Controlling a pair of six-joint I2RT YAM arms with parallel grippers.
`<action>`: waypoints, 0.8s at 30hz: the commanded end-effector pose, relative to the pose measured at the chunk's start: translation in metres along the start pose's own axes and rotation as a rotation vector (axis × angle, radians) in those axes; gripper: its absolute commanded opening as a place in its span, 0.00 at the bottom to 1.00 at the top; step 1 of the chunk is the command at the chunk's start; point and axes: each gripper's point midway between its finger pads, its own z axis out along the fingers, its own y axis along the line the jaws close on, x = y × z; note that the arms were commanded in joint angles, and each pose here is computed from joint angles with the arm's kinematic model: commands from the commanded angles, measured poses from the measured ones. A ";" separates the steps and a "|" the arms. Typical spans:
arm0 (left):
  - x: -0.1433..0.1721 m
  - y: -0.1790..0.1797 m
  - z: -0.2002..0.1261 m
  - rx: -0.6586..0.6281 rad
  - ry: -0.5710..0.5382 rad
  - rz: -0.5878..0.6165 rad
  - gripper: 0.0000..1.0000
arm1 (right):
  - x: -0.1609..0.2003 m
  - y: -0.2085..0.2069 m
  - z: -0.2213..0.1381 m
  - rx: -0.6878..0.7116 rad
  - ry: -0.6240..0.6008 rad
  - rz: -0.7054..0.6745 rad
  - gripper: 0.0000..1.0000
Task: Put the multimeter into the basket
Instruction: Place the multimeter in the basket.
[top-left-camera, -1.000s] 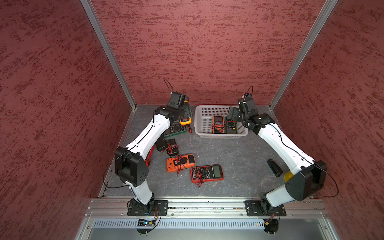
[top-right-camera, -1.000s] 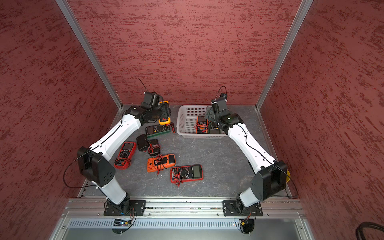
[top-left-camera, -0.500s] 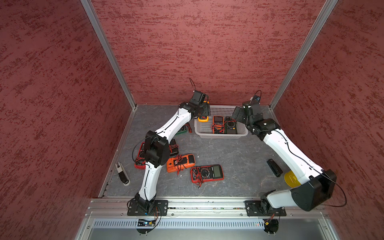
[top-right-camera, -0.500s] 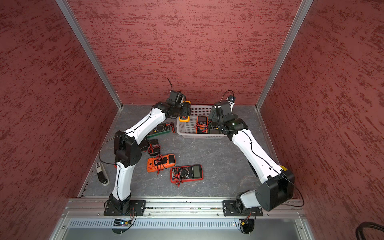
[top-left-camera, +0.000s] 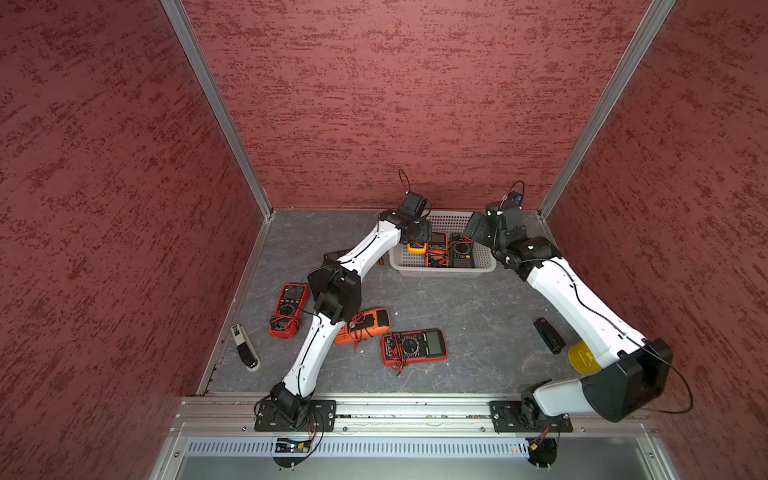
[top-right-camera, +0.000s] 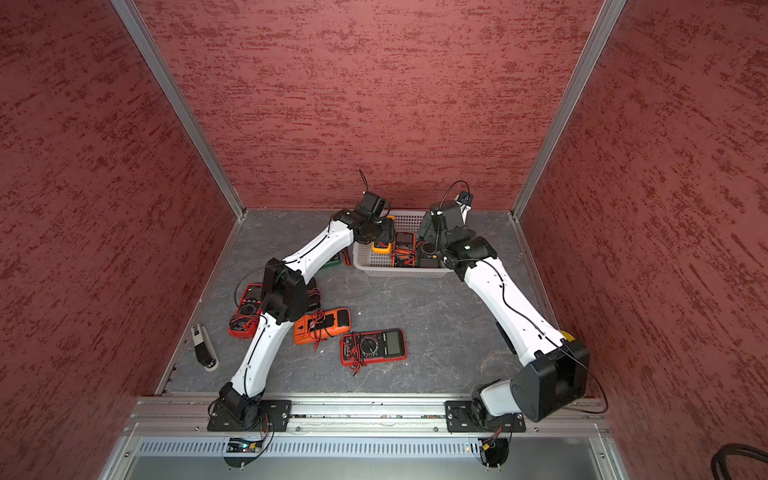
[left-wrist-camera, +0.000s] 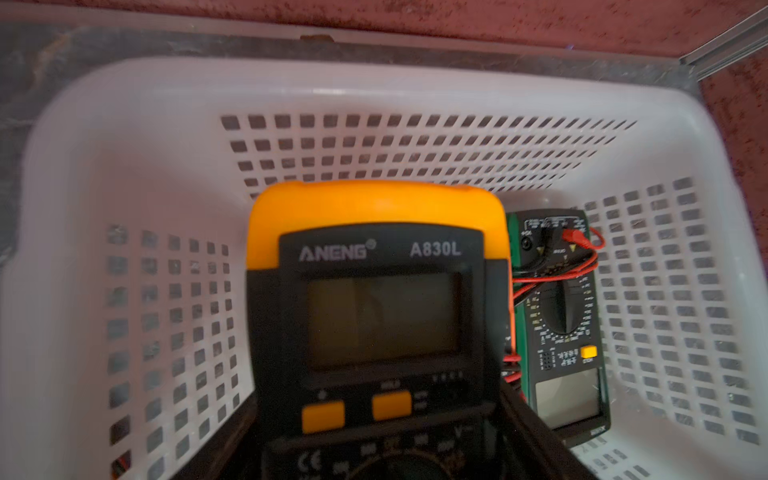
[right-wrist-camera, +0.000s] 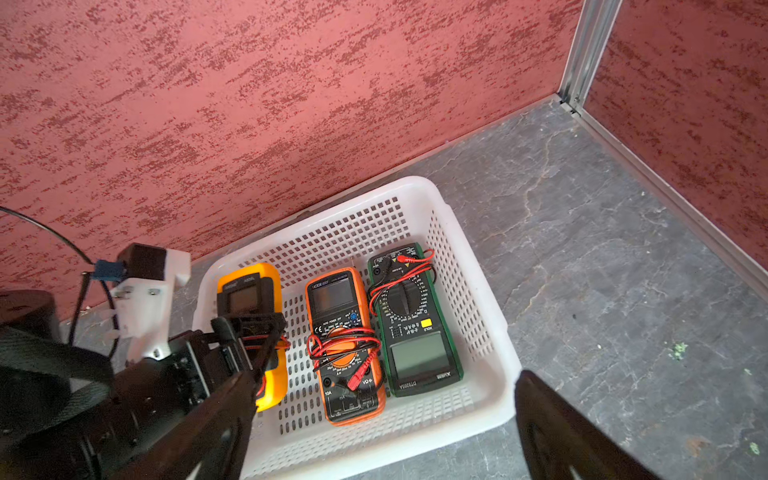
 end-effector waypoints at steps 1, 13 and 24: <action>0.001 -0.003 0.001 -0.015 0.000 0.012 0.00 | 0.000 0.004 0.004 -0.015 0.018 0.021 0.99; 0.043 0.014 0.020 -0.091 0.101 -0.029 0.04 | 0.018 0.007 0.018 -0.022 0.079 0.032 0.99; 0.057 0.022 0.029 -0.080 0.140 -0.076 0.58 | 0.035 0.008 0.027 -0.028 0.139 0.020 0.95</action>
